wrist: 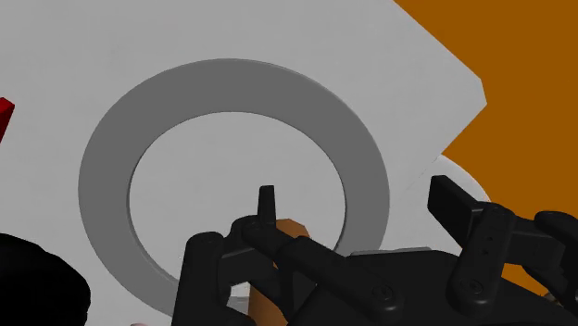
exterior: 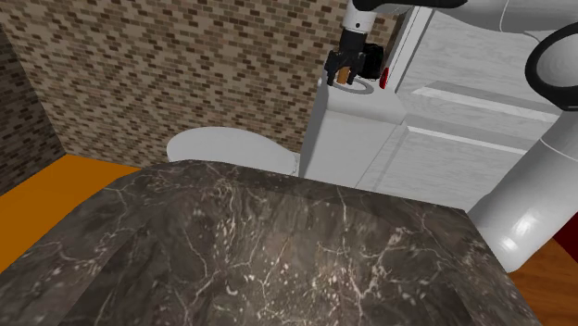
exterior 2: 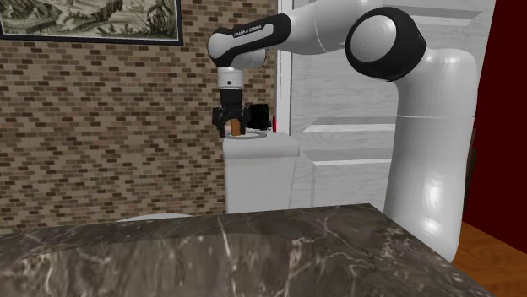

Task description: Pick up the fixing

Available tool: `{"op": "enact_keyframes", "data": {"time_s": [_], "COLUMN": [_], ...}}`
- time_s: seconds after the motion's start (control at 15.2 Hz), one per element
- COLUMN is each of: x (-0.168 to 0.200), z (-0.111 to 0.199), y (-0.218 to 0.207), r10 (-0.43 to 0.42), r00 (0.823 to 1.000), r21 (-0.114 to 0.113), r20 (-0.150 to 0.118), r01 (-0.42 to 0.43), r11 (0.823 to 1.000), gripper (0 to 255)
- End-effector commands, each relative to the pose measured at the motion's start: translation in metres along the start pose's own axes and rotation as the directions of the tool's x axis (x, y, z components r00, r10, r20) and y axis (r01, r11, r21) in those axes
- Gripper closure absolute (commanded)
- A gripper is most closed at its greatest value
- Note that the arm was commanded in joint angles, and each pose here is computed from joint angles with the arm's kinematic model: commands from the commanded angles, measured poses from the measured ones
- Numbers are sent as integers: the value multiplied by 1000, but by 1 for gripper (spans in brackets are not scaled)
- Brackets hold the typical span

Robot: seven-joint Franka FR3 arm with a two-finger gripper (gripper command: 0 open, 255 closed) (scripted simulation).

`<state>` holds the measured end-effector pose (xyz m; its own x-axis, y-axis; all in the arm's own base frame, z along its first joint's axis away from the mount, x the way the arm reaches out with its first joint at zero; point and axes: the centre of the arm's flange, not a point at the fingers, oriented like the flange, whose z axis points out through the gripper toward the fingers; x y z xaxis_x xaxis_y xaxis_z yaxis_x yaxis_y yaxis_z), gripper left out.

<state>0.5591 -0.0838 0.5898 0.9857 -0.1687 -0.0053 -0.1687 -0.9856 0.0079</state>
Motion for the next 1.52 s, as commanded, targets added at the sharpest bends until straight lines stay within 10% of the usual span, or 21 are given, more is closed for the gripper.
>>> {"op": "enact_keyframes", "data": {"time_s": [0.0, 1.45], "x": [0, 0], "z": [2, -67], "y": [0, 0], "r10": [0, 0], "r00": [1000, 1000], "r21": [0, 0], "r20": [0, 0], "r01": [0, 0], "r11": [1000, 1000], "gripper": [255, 255]}}
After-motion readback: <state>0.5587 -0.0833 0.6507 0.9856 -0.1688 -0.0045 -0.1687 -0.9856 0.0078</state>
